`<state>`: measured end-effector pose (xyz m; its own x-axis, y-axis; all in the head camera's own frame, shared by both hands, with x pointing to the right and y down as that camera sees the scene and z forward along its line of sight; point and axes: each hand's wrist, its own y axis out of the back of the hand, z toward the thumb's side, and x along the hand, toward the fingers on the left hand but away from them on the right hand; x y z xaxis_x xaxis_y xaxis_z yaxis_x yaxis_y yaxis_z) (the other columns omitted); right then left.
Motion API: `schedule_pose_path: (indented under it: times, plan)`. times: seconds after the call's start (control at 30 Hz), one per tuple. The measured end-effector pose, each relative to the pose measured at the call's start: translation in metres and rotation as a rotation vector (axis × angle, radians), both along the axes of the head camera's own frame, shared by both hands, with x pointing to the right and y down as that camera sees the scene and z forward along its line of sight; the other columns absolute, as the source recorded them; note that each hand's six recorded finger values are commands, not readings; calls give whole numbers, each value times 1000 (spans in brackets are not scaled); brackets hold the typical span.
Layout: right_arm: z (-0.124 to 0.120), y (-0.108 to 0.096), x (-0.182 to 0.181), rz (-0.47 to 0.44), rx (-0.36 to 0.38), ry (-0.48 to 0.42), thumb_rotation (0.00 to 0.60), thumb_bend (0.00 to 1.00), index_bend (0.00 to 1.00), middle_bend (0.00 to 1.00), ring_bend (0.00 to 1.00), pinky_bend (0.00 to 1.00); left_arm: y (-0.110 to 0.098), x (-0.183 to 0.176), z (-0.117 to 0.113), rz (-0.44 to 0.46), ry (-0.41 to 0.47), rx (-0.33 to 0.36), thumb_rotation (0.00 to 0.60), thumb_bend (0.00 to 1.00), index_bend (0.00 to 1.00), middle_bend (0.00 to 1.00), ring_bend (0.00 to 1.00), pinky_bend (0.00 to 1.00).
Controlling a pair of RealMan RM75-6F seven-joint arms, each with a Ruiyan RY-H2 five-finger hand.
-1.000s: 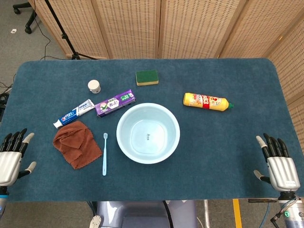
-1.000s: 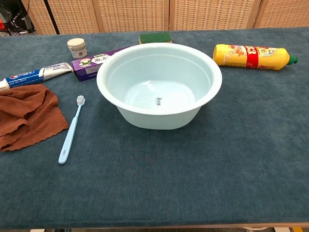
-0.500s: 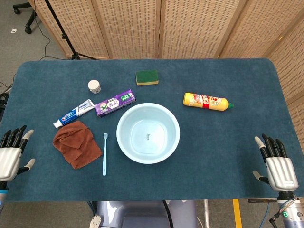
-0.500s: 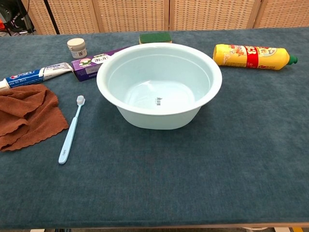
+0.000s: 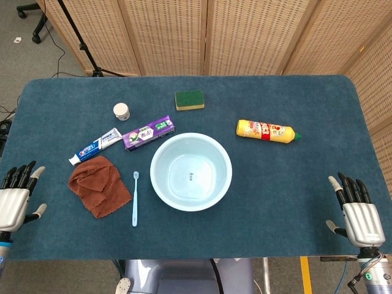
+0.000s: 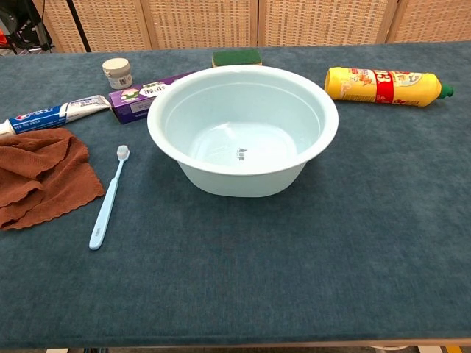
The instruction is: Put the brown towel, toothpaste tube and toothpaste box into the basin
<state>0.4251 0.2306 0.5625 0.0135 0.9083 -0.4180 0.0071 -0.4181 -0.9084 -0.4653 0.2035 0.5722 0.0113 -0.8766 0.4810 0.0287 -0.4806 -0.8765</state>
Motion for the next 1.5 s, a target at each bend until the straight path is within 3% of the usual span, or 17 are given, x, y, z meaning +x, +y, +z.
schedule_pose_path:
  times: [0.3, 0.53, 1.07, 1.5]
  plan:
    - [1, 1, 0, -1, -4, -1, 600, 96, 0, 0, 0, 0, -6, 2, 6, -6, -1, -40, 600, 246, 0, 0, 0, 0]
    - [0, 1, -1, 0, -4, -4, 600, 94, 0, 0, 0, 0, -16, 5, 20, -8, -12, -118, 600, 246, 0, 0, 0, 0]
    - [2, 1, -3, -6, -14, -10, 600, 97, 0, 0, 0, 0, -43, 23, 74, -15, -30, -314, 600, 247, 0, 0, 0, 0]
    - [1, 1, -3, -6, -12, -19, 600, 95, 0, 0, 0, 0, -53, 59, 100, 43, -27, -353, 600, 249, 7, 0, 0, 0]
